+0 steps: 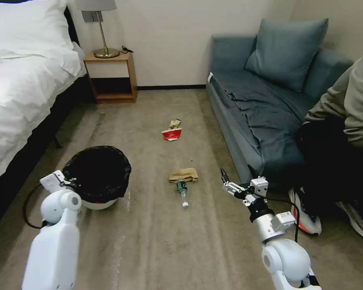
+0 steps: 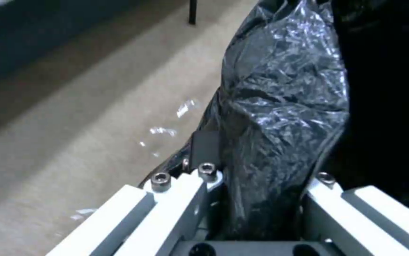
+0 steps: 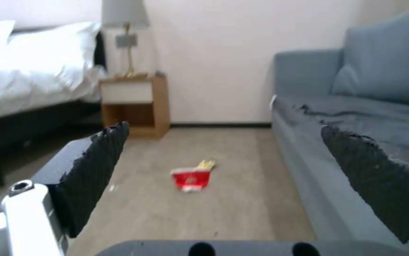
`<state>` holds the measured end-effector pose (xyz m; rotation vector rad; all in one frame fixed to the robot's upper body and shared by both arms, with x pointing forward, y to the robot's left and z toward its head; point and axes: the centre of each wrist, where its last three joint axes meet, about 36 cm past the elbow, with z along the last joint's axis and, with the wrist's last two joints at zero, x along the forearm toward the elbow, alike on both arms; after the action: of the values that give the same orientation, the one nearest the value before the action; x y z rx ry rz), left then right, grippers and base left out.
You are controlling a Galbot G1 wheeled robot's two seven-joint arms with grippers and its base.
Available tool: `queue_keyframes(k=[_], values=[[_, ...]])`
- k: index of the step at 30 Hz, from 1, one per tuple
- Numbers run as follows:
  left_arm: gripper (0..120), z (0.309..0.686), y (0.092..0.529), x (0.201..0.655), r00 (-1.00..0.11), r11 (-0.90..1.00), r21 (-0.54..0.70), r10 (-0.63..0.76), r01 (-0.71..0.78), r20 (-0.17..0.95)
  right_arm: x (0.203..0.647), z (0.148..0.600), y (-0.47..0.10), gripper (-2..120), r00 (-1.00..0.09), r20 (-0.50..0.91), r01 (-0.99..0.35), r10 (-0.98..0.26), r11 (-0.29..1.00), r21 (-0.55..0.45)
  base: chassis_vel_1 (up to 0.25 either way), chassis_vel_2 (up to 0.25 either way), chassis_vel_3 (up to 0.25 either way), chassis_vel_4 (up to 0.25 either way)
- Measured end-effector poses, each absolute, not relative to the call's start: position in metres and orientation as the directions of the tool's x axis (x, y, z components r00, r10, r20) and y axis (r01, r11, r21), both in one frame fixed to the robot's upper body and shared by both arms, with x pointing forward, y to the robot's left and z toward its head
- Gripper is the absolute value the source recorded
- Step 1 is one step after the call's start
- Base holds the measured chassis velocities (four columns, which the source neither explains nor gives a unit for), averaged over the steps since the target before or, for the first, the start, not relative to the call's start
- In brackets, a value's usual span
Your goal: Pick up the trash bin, then pick up the garbage on the floor and place it into the trash bin.
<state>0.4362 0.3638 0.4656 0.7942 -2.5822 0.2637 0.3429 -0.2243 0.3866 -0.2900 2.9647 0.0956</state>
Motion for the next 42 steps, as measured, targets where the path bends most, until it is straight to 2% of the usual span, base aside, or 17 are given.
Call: queue_keyframes(k=[5, 8, 14, 42], values=[[2, 0.480, 0.359, 0.416, -0.747, 0.821, 0.010, -0.523, -0.570, 0.411, 0.350, 0.379, -0.217, 100, -0.965, -0.214, -0.163, -0.150, 0.986, 0.043, 0.000, 0.000, 0.000, 0.000], [2, 0.485, 0.355, 0.405, -0.753, 0.829, 0.049, -0.530, -0.558, 0.389, 0.358, 0.370, -0.216, 100, -0.963, -0.243, -0.114, -0.112, 0.993, -0.008, 0.000, 0.000, 0.000, 0.000], [2, 0.493, 0.350, 0.397, -0.785, 0.855, 0.051, -0.497, -0.517, 0.370, 0.360, 0.363, -0.222, 100, -0.962, -0.256, -0.079, -0.093, 0.995, -0.063, 0.000, 0.000, 0.000, 0.000], [2, 0.487, 0.351, 0.400, -0.782, 0.853, 0.039, -0.494, -0.520, 0.380, 0.354, 0.358, -0.227, 100, -0.956, -0.222, -0.189, -0.193, 0.981, -0.039, -0.007, 0.006, 0.010, -0.009]])
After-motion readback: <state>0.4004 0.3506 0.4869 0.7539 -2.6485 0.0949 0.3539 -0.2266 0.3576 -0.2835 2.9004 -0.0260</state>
